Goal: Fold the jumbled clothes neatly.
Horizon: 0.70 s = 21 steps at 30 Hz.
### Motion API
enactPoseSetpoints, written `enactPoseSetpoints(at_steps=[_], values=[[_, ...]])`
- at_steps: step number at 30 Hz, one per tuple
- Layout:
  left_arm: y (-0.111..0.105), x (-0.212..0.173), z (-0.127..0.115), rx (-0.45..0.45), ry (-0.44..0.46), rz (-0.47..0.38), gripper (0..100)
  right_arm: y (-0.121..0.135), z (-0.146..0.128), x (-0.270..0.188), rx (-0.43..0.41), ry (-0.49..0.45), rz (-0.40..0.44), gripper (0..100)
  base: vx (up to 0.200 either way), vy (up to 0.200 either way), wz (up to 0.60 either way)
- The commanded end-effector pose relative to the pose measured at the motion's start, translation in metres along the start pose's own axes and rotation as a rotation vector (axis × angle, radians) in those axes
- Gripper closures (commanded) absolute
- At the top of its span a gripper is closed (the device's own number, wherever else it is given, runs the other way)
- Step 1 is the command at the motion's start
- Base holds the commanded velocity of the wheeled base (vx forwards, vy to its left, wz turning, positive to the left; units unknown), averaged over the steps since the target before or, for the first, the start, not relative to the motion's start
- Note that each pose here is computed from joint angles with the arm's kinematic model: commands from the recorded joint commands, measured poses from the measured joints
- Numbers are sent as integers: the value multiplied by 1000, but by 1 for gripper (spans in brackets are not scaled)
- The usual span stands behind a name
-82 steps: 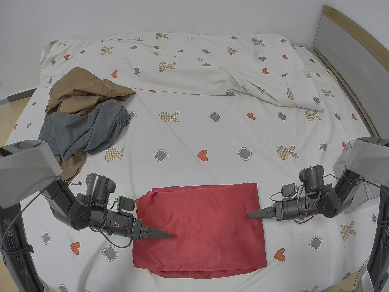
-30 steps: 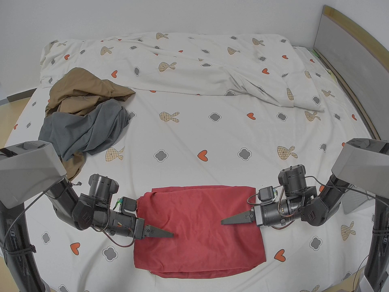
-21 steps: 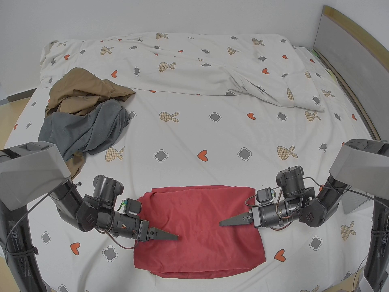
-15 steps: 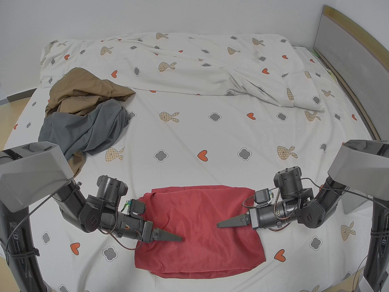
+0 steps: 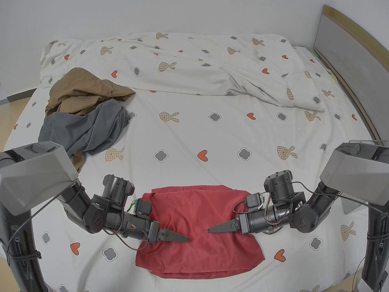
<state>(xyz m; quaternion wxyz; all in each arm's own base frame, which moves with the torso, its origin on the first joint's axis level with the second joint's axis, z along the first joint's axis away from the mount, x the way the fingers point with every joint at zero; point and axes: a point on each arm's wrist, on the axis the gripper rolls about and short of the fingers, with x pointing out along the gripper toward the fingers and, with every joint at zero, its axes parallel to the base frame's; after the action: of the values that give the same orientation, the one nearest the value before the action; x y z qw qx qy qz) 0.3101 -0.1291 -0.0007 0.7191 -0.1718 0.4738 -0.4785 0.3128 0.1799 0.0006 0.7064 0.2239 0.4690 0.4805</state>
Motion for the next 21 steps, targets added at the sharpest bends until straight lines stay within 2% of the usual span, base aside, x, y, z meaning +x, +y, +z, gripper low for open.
enactPoseSetpoints(at_steps=[1, 6, 21], values=[[-5, 0, 0, -12, 5, -28, 0, 4, -3, 6, -7, 19, 9, 0, 0, 0, 0], [-9, -2, 1, -60, 10, -81, 0, 7, -4, 9, -14, 25, 16, 0, 0, 0, 0], [-8, 6, 2, -69, 23, -86, 0, 10, -6, 12, -21, 36, 24, 0, 0, 0, 0]])
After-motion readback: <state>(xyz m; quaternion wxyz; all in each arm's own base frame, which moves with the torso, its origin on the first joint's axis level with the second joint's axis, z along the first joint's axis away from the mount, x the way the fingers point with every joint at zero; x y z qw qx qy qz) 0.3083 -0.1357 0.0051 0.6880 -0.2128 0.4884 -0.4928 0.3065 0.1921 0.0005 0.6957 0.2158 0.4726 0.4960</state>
